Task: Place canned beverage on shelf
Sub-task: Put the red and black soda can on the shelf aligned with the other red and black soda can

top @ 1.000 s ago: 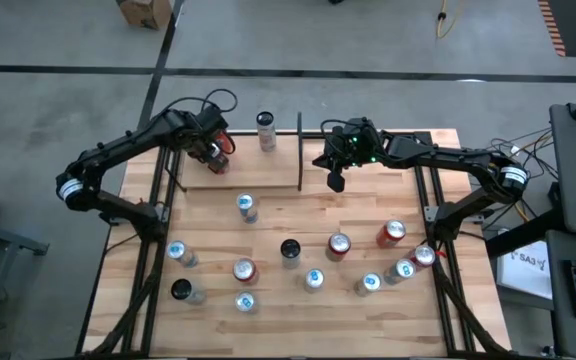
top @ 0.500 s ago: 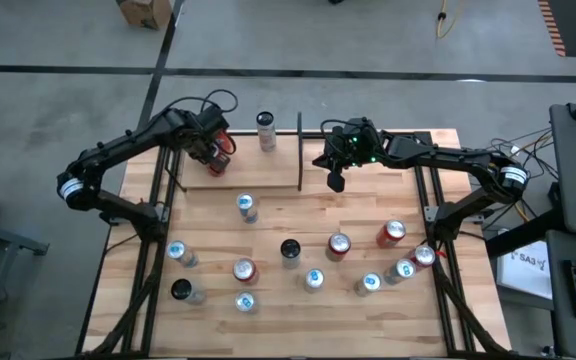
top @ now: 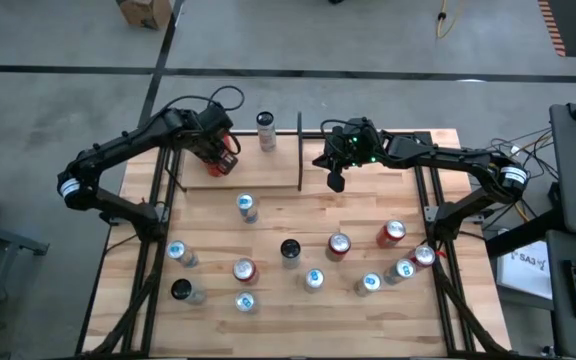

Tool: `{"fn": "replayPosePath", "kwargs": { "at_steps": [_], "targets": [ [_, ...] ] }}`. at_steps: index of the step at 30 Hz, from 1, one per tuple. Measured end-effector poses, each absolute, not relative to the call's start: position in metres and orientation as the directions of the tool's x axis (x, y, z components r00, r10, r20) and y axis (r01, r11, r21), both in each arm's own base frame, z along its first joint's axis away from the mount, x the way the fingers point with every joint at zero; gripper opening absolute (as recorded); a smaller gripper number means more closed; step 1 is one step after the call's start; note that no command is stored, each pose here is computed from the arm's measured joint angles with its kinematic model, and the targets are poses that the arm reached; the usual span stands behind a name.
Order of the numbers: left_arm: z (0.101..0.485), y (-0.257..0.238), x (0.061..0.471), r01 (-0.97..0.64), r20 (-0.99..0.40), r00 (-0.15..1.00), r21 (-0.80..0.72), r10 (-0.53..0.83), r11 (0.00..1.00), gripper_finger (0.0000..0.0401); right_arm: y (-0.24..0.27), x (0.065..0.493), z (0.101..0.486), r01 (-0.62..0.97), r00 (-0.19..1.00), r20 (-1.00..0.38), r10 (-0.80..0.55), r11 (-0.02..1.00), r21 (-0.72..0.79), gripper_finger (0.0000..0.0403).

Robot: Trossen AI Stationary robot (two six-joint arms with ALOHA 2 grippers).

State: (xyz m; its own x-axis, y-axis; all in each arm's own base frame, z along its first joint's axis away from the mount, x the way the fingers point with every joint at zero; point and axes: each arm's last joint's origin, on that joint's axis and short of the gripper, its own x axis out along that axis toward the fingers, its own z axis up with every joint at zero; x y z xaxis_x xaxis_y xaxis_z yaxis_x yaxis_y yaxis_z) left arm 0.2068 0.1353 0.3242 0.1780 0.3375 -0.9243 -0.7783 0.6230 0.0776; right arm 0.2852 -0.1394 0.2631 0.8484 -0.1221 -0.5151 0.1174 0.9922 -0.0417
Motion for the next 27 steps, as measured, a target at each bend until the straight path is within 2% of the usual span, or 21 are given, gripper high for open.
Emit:
{"fn": "replayPosePath", "kwargs": {
  "at_steps": [8, 20, 27],
  "targets": [
    [0.304, 0.139, 0.213, -0.782, -0.909, 0.208, 0.067, 0.362, 0.619, 0.0000, -0.139, 0.285, 0.263, 0.117, 0.849, -0.515, -0.122, 0.992, -0.042, 0.0009],
    [0.279, 0.139, 0.212, -0.787, -0.921, 0.176, 0.080, 0.346, 0.612, 0.0000, -0.139, 0.285, 0.263, 0.117, 0.848, -0.515, -0.122, 0.992, -0.042, 0.0009],
    [0.275, 0.140, 0.209, -0.795, -0.915, 0.134, 0.130, 0.381, 0.593, 0.0000, -0.139, 0.285, 0.263, 0.117, 0.848, -0.515, -0.122, 0.992, -0.042, 0.0009]
  ]
}}
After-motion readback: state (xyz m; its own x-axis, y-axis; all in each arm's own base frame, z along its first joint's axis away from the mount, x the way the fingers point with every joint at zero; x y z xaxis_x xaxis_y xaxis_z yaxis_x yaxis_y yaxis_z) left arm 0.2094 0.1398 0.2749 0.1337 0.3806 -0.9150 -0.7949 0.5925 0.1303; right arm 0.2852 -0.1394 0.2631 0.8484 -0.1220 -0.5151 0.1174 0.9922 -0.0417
